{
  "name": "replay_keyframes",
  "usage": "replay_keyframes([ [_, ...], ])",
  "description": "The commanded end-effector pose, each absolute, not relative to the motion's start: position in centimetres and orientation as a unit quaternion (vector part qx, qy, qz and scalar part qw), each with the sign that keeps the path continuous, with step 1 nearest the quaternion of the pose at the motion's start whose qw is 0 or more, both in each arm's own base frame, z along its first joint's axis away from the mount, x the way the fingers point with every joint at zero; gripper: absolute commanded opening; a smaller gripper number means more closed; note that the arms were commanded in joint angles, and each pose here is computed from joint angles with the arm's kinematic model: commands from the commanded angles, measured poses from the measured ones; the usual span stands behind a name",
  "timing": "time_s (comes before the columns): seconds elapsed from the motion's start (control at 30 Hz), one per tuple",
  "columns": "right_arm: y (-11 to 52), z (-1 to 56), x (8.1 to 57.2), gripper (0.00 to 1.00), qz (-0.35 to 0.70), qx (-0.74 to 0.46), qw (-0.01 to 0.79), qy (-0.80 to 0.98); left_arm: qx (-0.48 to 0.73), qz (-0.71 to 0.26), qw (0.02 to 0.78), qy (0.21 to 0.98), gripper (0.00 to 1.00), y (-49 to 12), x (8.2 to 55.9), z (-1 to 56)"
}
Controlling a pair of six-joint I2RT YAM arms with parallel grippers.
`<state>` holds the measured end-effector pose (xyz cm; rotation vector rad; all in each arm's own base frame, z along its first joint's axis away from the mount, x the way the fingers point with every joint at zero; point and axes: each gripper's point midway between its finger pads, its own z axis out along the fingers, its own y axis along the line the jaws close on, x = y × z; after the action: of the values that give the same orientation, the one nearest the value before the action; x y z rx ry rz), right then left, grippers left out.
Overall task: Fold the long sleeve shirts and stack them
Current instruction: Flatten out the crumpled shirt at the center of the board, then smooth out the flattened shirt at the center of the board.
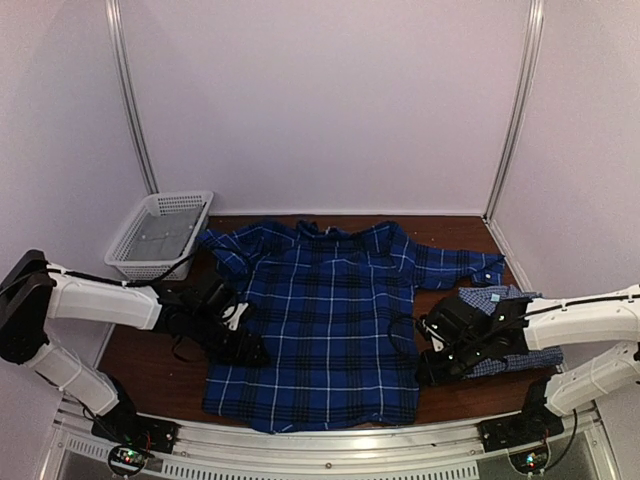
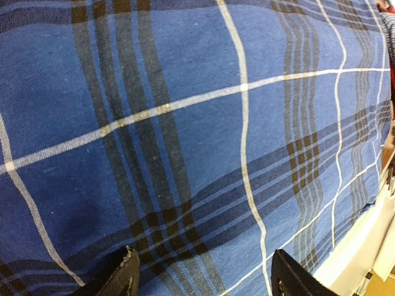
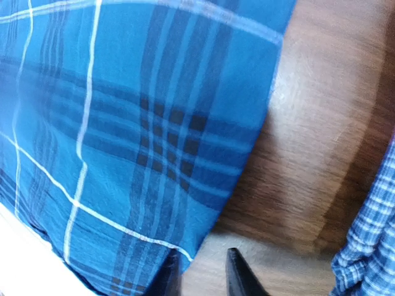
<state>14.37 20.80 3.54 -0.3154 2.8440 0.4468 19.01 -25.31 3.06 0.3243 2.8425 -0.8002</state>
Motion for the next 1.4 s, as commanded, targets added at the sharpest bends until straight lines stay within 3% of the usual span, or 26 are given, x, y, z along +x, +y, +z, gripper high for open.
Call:
replay_keyframes([
  [0.0,21.9,7.9,16.7,0.42,0.161,-0.119,0.171,0.965,0.093,-0.214,0.027,0.972,0.75,-22.9,16.8,2.1],
  [0.1,22.6,11.0,19.6,0.52,0.161,-0.119,0.214,0.956,0.099,-0.219,0.039,0.97,0.75,-23.6,17.6,3.5],
  [0.3,25.3,15.3,26.5,0.54,0.194,-0.11,0.287,0.932,0.111,-0.226,0.081,0.964,0.75,-25.5,20.5,6.4],
  [0.73,32.0,16.1,42.7,0.3,0.242,-0.113,0.366,0.892,0.13,-0.272,0.129,0.945,0.75,-30.6,25.3,6.9],
  [1.37,38.3,9.2,55.0,0.24,0.353,-0.054,0.334,0.872,0.126,-0.273,0.097,0.949,0.74,-30.0,23.7,2.6],
])
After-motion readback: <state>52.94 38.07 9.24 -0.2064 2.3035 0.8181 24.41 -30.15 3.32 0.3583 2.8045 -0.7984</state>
